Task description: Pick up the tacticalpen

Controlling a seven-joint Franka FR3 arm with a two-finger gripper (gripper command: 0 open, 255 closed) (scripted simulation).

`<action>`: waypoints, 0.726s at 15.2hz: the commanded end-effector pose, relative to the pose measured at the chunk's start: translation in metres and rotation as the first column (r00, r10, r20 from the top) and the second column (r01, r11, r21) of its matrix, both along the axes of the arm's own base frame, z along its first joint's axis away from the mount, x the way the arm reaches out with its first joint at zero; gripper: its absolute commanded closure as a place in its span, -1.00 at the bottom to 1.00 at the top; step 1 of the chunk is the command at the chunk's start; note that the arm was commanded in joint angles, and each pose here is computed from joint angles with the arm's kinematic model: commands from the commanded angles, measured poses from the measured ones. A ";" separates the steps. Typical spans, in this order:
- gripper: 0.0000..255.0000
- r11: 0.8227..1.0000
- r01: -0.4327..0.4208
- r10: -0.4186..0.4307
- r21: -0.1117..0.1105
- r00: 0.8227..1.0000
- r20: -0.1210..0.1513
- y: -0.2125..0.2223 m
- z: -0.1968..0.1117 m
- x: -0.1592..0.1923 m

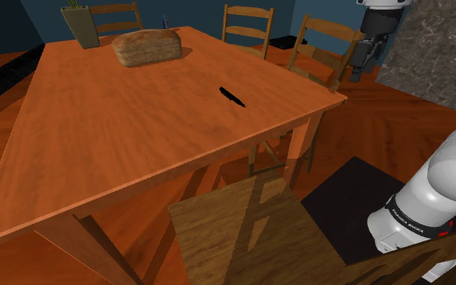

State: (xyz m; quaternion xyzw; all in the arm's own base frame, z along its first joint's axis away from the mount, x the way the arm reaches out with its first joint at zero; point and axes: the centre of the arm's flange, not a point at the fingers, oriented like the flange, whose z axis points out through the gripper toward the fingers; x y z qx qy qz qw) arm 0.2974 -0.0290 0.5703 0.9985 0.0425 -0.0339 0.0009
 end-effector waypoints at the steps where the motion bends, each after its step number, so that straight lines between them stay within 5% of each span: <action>1: -1.00 1.000 0.000 0.000 0.000 1.000 0.000 0.000 0.000 0.000; 11: -1.00 0.997 0.077 -0.077 0.006 0.997 -0.030 0.100 -0.016 0.087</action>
